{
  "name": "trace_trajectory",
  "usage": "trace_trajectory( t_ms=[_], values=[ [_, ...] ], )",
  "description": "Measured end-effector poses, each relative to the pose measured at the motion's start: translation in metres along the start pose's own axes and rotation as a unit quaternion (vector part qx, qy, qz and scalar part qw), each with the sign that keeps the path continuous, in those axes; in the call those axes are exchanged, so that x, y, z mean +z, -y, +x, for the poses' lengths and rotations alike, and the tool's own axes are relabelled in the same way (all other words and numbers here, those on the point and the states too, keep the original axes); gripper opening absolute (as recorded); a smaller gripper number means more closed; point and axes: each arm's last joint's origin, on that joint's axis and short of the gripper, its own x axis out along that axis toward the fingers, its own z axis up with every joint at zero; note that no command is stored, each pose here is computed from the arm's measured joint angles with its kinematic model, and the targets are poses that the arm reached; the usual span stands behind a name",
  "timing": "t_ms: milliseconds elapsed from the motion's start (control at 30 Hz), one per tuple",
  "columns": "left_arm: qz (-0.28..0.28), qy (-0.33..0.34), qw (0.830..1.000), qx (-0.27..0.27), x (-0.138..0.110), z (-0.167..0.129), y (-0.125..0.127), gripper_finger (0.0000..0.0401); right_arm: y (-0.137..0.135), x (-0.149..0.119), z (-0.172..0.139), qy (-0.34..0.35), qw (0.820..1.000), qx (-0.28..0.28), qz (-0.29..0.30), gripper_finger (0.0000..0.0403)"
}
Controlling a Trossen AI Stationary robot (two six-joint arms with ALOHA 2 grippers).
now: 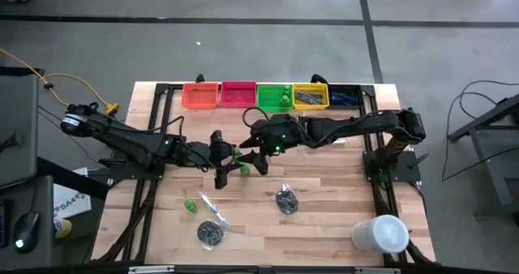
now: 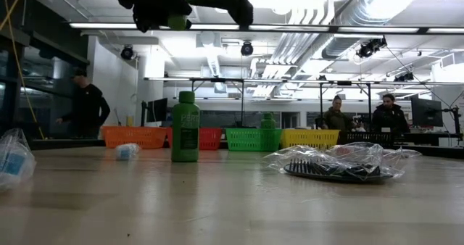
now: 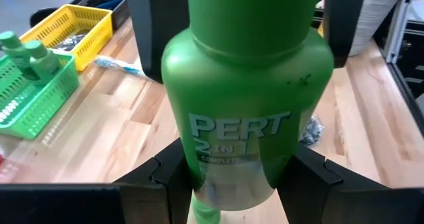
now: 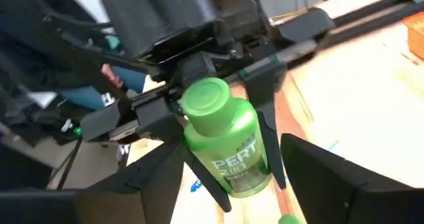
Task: Pick & Place Travel size toiletries
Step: Put the green shampoo into the green bin
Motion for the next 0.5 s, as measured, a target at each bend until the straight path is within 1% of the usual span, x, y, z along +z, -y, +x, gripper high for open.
trace_trajectory(
  t_ms=[100,167,233,333,433,500],
  values=[
    [0.002,-0.001,1.000,0.014,-0.001,0.000,-0.001,0.0169,-0.003,-0.002,-0.005,-0.005,0.999,-0.038,0.029,0.0263],
    [0.004,-0.001,1.000,0.026,-0.001,0.000,-0.002,0.0169,-0.006,-0.002,-0.010,0.005,0.997,-0.064,0.030,0.0279],
    [0.012,0.000,0.999,0.036,-0.001,0.000,-0.002,0.0169,-0.012,-0.002,-0.014,0.016,0.996,-0.087,0.022,0.0293],
    [0.033,0.005,0.998,0.053,-0.001,0.000,-0.003,0.0169,-0.022,-0.001,-0.015,0.052,0.992,-0.117,-0.001,0.0305],
    [0.049,0.013,0.996,0.080,0.000,0.000,-0.005,0.0169,-0.030,-0.004,-0.010,0.079,0.986,-0.145,-0.014,0.0306],
    [0.060,0.015,0.994,0.095,0.000,-0.001,-0.006,0.0169,-0.037,-0.008,-0.005,0.090,0.984,-0.149,-0.034,0.0304]
  ],
)
